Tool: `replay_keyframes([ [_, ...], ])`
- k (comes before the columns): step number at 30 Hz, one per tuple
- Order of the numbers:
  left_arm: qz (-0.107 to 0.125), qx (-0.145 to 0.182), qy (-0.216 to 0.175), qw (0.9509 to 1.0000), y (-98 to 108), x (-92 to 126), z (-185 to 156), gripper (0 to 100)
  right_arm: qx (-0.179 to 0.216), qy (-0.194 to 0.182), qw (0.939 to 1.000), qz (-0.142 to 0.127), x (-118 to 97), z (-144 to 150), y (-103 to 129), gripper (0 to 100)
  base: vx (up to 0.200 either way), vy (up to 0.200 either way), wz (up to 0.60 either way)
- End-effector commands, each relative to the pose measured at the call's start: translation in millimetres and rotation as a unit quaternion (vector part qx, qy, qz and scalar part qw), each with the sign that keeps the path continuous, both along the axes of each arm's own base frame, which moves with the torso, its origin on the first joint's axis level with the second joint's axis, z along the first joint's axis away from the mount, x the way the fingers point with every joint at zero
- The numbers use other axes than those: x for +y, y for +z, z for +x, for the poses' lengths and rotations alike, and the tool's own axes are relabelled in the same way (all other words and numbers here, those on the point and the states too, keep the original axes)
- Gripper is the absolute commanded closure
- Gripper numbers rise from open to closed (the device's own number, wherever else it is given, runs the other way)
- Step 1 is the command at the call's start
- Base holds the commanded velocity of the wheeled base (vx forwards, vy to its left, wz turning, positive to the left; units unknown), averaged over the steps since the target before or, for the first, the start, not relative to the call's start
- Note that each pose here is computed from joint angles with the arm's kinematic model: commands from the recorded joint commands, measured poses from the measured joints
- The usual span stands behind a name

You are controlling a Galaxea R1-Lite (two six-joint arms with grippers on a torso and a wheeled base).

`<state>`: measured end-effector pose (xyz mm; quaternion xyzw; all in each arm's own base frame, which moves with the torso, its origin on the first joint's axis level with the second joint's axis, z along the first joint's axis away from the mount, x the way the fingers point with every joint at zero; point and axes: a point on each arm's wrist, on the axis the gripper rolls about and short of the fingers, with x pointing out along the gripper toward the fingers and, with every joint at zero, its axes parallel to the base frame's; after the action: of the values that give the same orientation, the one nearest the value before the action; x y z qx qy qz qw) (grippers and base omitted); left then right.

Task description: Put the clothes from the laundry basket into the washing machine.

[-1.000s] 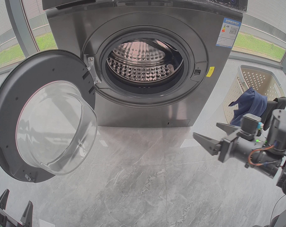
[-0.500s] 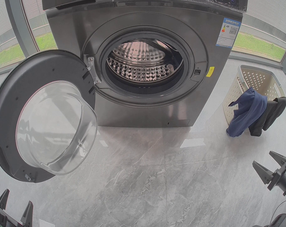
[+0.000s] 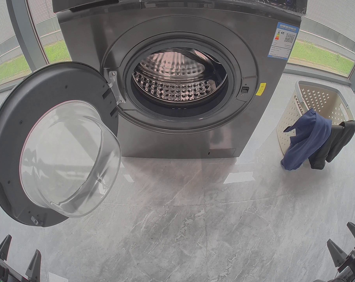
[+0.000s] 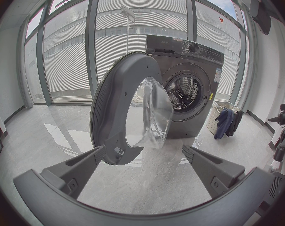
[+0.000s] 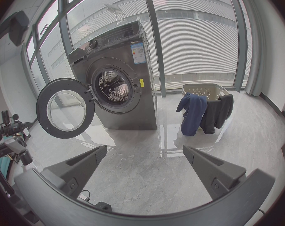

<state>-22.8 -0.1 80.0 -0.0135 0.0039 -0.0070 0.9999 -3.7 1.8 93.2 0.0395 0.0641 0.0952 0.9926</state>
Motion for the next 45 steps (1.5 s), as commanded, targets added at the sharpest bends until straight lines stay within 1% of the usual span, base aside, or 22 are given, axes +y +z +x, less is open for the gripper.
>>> replay_keyframes([
  [1,0.000,0.001,0.000,1.0000,-4.8,0.0,0.1,0,-0.083,-0.009,0.9965,-0.004,2.0,-19.4,-12.4,0,0.000,0.000,0.00],
  [4,-0.001,0.001,0.000,1.0000,-4.8,0.0,0.1,0,-0.084,-0.012,0.9963,-0.007,2.0,-19.8,-12.6,0,0.000,0.000,0.00],
  [5,-0.001,0.001,0.000,1.0000,-4.8,0.0,0.1,0,-0.085,-0.022,0.9961,-0.007,1.6,-19.7,-12.5,0,0.000,0.000,0.00],
  [7,-0.001,0.000,0.000,1.0000,-4.8,0.0,0.0,0,-0.087,-0.066,0.9939,-0.012,-0.5,-19.4,-12.4,0,0.000,0.000,0.00],
  [8,-0.001,0.000,0.000,1.0000,-4.8,0.0,0.0,0,-0.087,-0.095,0.9915,-0.017,-1.8,-19.2,-12.7,0,0.000,0.000,0.00],
  [9,-0.001,0.001,0.000,1.0000,-4.8,0.0,0.1,0,-0.086,-0.108,0.9902,-0.021,-2.4,-19.2,-12.9,0,0.000,0.000,0.00],
  [11,-0.001,0.000,0.000,1.0000,-4.8,0.0,0.0,0,-0.086,-0.112,0.9897,-0.023,-2.5,-19.2,-12.9,0,0.000,0.000,0.00],
  [12,-0.001,0.001,0.000,1.0000,-4.8,0.0,0.1,0,-0.074,-0.120,0.9897,-0.022,-2.9,-19.2,-15.2,0,0.000,0.000,0.00],
  [14,0.000,0.000,0.000,1.0000,-4.8,0.0,0.0,0,-0.064,-0.122,0.9902,-0.023,-3.1,-19.1,-17.3,0,0.000,0.000,0.00],
  [17,-0.001,0.000,0.000,1.0000,-4.8,0.0,0.0,0,-0.062,-0.118,0.9907,-0.026,-2.9,-19.1,-17.7,0,0.000,0.000,0.00],
  [18,0.000,0.001,0.000,1.0000,-4.8,0.0,0.1,0,-0.063,-0.115,0.9908,-0.034,-2.9,-19.1,-17.7,0,0.000,0.000,0.00],
  [19,0.000,0.001,0.000,1.0000,-4.8,0.0,0.1,0,-0.063,-0.115,0.9908,-0.035,-2.8,-19.1,-17.7,0,0.000,0.000,0.00],
  [20,-0.001,0.000,0.000,1.0000,-4.8,0.0,0.0,0,-0.065,-0.107,0.9909,-0.051,-2.5,-19.1,-17.7,0,0.000,0.000,0.00],
  [21,-0.001,0.000,0.000,1.0000,-4.8,0.0,0.0,0,-0.066,-0.100,0.9913,-0.054,-2.2,-19.1,-17.6,0,0.000,0.000,0.00],
  [24,-0.001,0.001,0.000,1.0000,-4.8,0.0,0.1,0,-0.066,-0.087,0.9926,-0.053,-1.7,-19.1,-17.7,0,0.000,0.000,0.00],
  [25,-0.001,0.001,0.000,1.0000,-4.8,0.0,0.1,0,-0.065,-0.089,0.9926,-0.050,-1.6,-19.1,-17.7,0,0.000,0.000,0.00],
  [45,0.000,0.000,0.000,1.0000,-4.8,0.0,0.0,0,-0.065,-0.089,0.9928,-0.047,-1.7,-19.1,-17.7,0,0.000,-0.200,0.00],
])
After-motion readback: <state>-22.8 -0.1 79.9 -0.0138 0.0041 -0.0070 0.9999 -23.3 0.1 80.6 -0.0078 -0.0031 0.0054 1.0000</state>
